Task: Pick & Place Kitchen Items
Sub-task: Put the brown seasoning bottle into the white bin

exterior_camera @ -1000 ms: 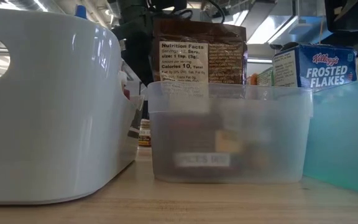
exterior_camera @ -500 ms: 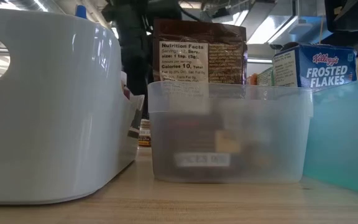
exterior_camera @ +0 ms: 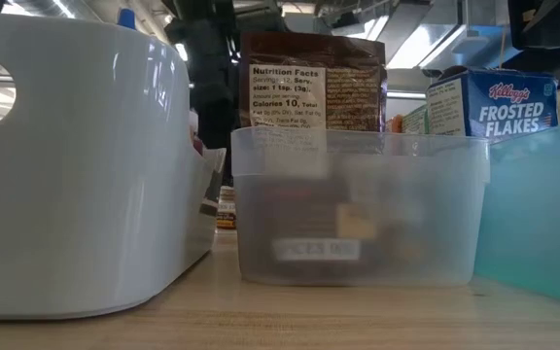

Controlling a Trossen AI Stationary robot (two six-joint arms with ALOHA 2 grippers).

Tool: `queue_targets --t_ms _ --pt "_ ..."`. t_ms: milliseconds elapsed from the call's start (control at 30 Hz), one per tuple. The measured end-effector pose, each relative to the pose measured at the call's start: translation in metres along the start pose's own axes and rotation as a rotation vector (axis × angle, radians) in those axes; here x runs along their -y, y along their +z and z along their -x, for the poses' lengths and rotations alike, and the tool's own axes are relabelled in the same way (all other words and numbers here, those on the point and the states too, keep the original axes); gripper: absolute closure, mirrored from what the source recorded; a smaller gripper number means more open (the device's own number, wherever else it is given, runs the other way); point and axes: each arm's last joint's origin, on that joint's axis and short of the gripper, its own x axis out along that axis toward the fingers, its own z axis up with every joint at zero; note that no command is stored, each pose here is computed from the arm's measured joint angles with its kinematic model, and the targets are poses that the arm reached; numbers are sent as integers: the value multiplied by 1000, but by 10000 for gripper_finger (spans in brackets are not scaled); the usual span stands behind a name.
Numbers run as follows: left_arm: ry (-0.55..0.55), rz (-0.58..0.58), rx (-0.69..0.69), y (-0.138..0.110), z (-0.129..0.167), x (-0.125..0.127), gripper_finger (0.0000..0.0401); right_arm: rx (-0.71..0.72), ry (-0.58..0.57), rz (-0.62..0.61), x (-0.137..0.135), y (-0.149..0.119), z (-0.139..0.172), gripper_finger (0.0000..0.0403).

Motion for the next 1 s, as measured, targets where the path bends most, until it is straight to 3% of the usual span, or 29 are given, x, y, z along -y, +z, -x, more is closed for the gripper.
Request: queue_targets --t_ms 233,1000 --pt "13 20 -49 -1 -16 0 93 -3 0 2 0 0 0 128" --pt "2 33 -68 -1 -28 0 93 -7 2 3 0 -1 0 128"
